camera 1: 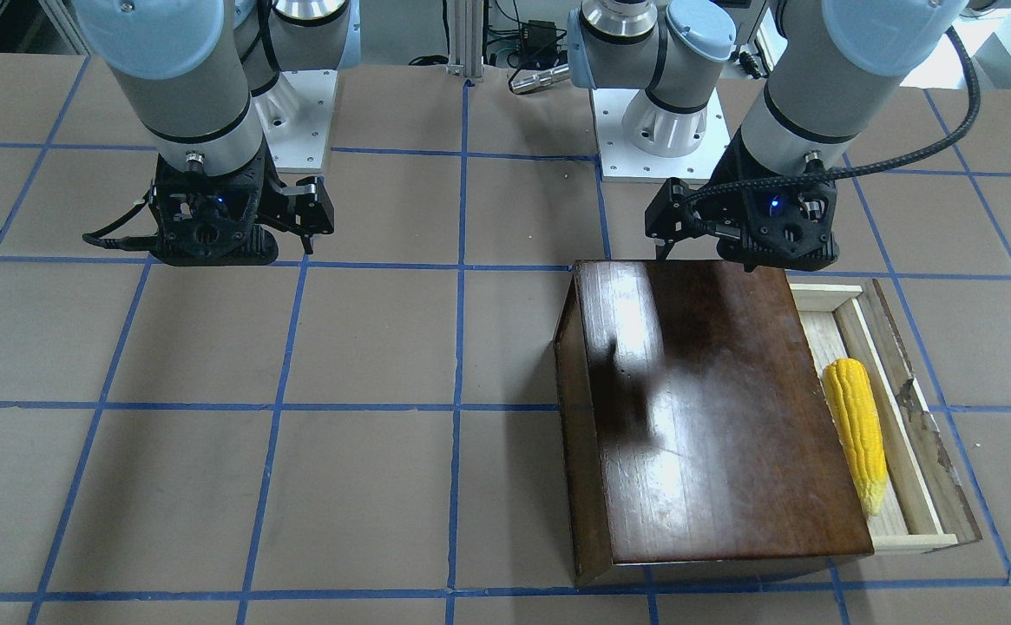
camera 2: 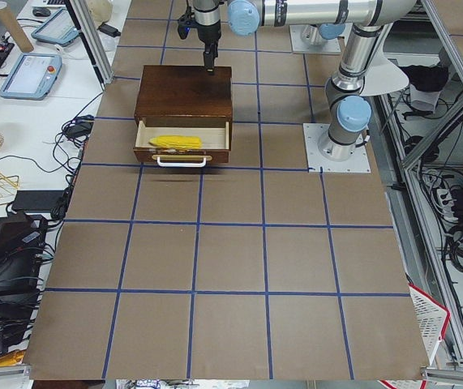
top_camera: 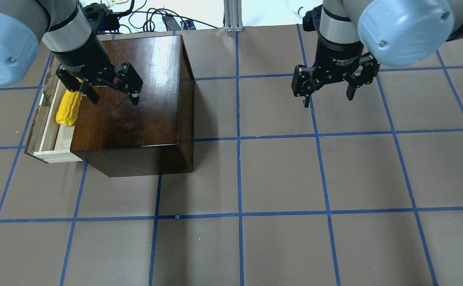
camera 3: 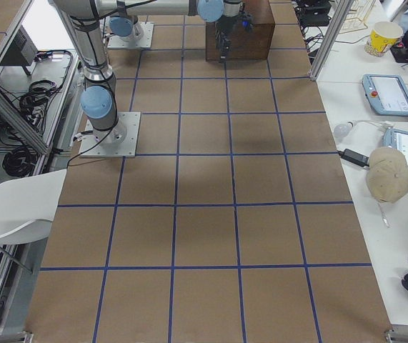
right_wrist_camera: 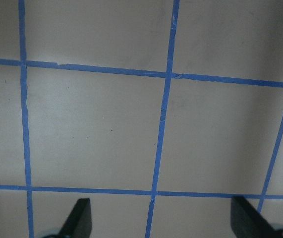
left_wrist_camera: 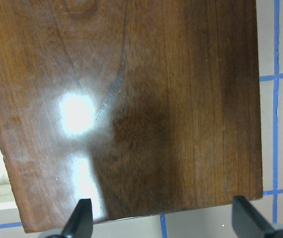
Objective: Open drawer and put corn inside
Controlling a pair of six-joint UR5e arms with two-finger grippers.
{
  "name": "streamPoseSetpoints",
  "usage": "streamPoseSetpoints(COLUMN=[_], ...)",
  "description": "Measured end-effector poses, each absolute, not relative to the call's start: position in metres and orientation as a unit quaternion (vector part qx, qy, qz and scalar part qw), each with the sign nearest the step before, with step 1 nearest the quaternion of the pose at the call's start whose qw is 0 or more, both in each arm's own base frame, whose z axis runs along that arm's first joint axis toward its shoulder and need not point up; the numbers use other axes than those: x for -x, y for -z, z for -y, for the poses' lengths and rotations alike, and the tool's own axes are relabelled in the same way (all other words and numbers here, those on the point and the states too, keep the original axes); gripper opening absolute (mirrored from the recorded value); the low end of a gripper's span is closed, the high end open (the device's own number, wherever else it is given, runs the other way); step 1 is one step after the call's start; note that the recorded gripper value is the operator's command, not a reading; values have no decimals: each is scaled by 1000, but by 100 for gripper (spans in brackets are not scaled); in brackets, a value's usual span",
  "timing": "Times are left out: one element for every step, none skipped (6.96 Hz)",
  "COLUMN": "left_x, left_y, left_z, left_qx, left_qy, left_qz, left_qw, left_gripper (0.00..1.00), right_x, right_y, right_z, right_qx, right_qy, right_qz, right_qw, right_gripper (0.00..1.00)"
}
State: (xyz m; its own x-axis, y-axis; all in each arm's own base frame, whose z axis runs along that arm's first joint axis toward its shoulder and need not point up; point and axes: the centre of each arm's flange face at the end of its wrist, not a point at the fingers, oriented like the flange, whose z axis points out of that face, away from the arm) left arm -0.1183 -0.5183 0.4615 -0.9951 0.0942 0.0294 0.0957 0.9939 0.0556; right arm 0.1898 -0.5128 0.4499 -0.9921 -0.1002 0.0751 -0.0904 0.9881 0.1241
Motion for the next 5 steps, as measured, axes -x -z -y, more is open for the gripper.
streamPoseSetpoints(left_x=[118, 117, 116, 116, 116], left_y=[-462, -462, -462, -461, -461], left_z=[518, 518, 518, 518, 519], left_qx=[46, 46, 46, 46, 46], left_qy=[28, 28, 29, 30, 30], left_qz=[998, 999, 999, 998, 998], left_qw=[13, 9, 3, 1, 1], left_gripper=[100, 100, 100, 100, 100], right_x=[-190, -190, -190, -190, -190], right_y=[-450, -450, -450, -450, -450], right_z=[513, 513, 513, 513, 513], right_qx=[-48, -48, -48, -48, -48], right_qy=[60, 60, 60, 60, 60], right_qz=[996, 996, 996, 996, 996], right_qw=[41, 41, 41, 41, 41], right_gripper=[100, 100, 100, 100, 100])
